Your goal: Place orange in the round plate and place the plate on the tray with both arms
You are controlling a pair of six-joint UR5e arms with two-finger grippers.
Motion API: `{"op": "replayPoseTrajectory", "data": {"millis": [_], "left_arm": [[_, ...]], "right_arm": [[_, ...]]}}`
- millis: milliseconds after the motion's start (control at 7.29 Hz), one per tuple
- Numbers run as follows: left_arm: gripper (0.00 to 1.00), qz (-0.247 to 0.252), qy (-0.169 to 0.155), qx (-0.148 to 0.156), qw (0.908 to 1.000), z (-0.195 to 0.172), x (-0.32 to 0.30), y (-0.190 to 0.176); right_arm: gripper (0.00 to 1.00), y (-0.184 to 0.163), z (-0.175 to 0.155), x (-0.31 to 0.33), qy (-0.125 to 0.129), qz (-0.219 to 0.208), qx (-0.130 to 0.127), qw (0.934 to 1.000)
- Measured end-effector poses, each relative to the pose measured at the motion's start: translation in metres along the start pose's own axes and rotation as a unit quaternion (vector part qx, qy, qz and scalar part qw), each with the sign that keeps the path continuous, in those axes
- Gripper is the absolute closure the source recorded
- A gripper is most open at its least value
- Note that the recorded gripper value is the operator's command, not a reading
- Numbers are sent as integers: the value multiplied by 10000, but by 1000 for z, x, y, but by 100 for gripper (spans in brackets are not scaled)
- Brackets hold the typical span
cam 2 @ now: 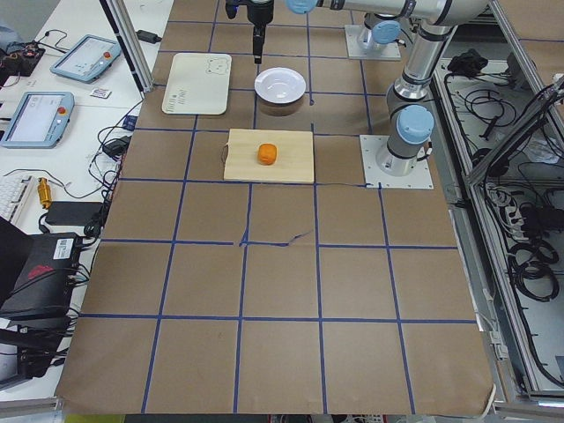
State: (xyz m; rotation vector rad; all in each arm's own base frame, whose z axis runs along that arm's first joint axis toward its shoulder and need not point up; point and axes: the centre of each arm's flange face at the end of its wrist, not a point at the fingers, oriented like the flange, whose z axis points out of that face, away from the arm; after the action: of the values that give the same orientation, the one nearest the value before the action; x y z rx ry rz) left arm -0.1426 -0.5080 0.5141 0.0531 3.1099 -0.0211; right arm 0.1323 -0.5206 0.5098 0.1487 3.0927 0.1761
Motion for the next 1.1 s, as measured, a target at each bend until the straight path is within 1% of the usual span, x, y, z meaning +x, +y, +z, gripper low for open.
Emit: {"op": "replayPoseTrajectory", "data": {"millis": [411,685,823,960,1097], "left_arm": [[0,-3,-13,-43,10000,4,-1,-2],[0,-25,-43,-177,9998,20,-7,-2],[0,-98,-46,-289,9995,39,-17,-5],[0,-197,-48,-386,9990,71,-30,-9],[0,-294,-111,-515,9982,113,-47,-10]], "right_arm": [[0,0,0,0,7,-10,2,10000],[0,0,0,0,13,-17,-10,10000],[0,0,1,0,15,-18,-17,10000],[0,0,2,0,14,-27,-25,10000],[0,0,3,0,12,-49,-36,10000]]}}
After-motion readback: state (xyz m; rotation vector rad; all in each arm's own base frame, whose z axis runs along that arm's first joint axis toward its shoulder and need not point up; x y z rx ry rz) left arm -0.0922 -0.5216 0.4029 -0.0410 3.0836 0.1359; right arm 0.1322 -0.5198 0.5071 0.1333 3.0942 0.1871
